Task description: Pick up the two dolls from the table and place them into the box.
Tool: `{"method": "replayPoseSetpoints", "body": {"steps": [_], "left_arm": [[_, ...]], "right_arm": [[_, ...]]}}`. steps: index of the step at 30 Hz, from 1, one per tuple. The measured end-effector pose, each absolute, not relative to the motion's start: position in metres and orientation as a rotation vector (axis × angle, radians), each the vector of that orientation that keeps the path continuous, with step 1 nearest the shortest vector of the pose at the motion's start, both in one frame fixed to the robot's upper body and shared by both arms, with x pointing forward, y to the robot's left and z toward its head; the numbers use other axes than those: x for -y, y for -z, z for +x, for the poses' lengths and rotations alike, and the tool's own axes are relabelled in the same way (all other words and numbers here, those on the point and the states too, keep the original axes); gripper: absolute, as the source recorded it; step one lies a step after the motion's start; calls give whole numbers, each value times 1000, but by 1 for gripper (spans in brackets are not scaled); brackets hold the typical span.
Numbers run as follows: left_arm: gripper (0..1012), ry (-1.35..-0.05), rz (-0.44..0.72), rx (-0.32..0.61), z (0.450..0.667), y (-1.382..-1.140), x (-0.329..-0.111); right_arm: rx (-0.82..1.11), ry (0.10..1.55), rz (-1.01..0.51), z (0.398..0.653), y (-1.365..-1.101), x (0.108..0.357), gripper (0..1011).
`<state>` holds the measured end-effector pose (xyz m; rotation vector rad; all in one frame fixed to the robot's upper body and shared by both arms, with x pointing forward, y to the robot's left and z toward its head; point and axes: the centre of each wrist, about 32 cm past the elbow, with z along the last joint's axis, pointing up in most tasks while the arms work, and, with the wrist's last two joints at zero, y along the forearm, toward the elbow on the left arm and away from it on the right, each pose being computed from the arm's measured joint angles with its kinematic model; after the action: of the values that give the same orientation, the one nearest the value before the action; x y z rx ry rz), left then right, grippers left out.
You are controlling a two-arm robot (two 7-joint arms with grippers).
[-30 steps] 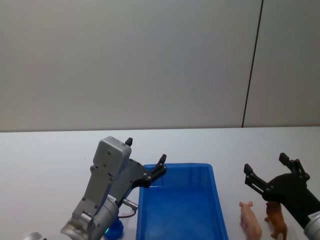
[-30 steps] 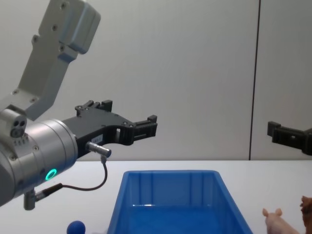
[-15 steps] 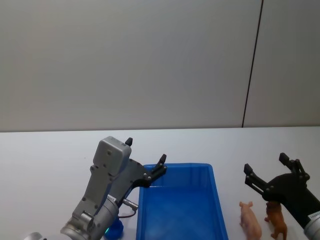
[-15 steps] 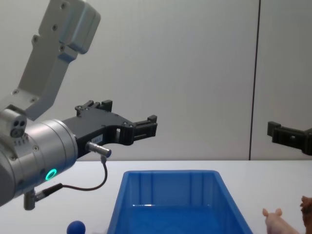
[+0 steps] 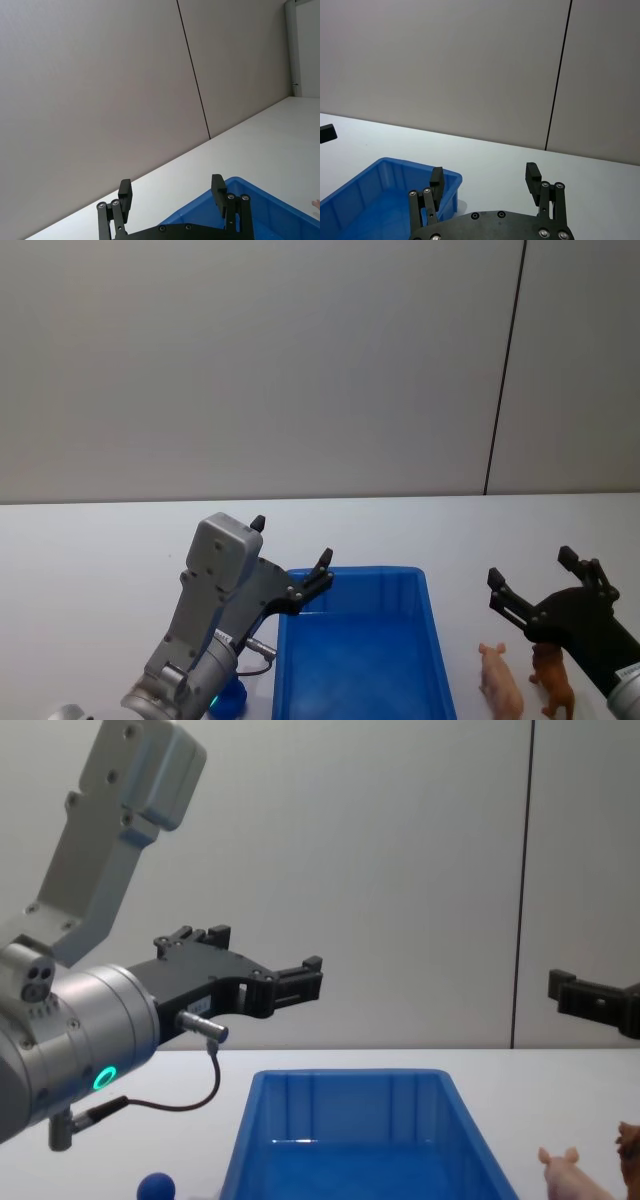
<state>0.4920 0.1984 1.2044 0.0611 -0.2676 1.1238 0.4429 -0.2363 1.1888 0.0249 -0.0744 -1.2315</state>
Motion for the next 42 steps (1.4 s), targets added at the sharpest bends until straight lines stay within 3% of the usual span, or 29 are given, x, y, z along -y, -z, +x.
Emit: {"method": "replayPoseSetpoints", "body": {"steps": [24,42], "left_arm": [[1001,-1124,61,268,492,-1204,-198],[1001,-1124,61,268,492,-1204,-198]], "right_arm": [[-7,1351,-88,420,-1190,224,1001],[-91,1419,-190,416,-1169,234,1001]]}}
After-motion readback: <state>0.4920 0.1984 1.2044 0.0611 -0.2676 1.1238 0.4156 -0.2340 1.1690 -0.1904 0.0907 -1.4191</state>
